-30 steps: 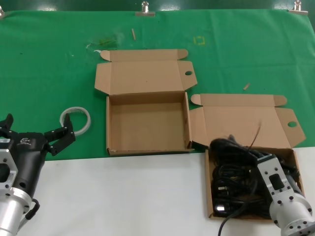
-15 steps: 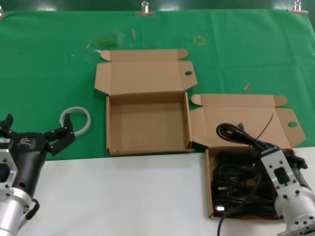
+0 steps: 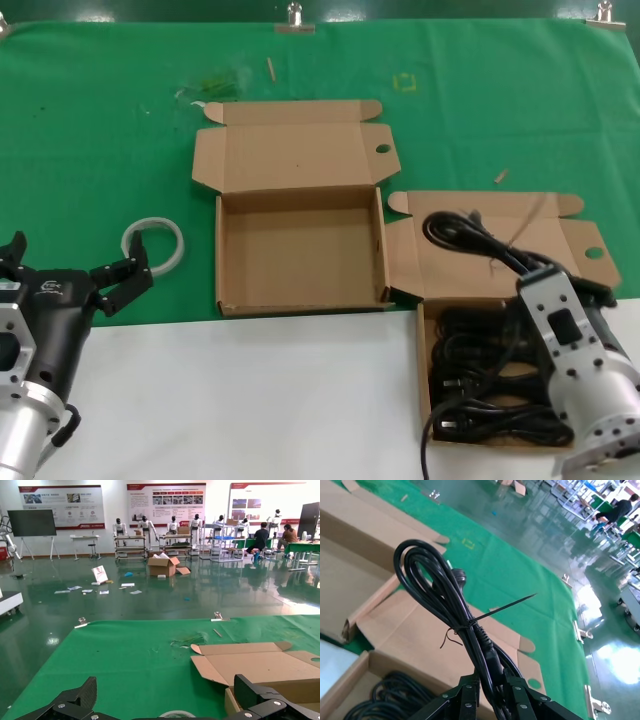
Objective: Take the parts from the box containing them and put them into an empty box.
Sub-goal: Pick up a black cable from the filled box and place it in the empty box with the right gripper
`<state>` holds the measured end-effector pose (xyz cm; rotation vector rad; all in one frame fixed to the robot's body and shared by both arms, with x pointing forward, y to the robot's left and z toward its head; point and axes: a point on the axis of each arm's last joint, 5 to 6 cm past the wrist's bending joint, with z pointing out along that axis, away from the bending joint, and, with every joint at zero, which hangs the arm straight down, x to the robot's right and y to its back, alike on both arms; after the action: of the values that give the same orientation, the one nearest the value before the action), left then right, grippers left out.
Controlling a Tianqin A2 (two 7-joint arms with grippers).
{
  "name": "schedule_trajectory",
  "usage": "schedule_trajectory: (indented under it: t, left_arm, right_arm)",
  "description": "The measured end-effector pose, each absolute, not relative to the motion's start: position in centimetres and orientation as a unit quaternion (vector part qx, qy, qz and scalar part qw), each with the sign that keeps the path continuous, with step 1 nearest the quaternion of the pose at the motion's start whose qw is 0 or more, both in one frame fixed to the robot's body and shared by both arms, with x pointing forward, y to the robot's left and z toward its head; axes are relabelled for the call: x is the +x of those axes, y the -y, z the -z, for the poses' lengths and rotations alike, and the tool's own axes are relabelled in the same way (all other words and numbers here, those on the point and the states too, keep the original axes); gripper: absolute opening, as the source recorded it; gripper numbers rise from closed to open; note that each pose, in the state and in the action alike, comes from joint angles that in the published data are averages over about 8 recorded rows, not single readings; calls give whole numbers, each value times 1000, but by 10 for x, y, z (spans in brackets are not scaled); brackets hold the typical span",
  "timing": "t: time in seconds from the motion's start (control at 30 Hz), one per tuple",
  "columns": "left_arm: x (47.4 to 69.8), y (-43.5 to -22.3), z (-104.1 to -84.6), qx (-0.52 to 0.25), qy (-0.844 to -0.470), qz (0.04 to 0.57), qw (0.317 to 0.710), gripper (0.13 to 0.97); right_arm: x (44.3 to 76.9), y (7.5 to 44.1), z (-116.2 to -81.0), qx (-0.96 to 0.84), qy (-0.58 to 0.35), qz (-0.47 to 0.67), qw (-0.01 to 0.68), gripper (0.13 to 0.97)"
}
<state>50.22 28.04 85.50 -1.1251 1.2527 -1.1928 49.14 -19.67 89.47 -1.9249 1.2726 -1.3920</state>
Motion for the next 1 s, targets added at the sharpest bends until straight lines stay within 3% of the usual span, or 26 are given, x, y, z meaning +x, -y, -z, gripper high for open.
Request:
schedule_trajectory:
  t: [0.57, 1.0]
  left_arm:
    - [502, -280, -855, -468, -521, 496, 513, 965]
    - [502, -280, -855, -468, -521, 496, 513, 965]
  right_arm:
    - [558, 116, -893, -705, -373, 487, 357, 215]
    - [588, 83, -871, -730, -329, 454, 391, 215]
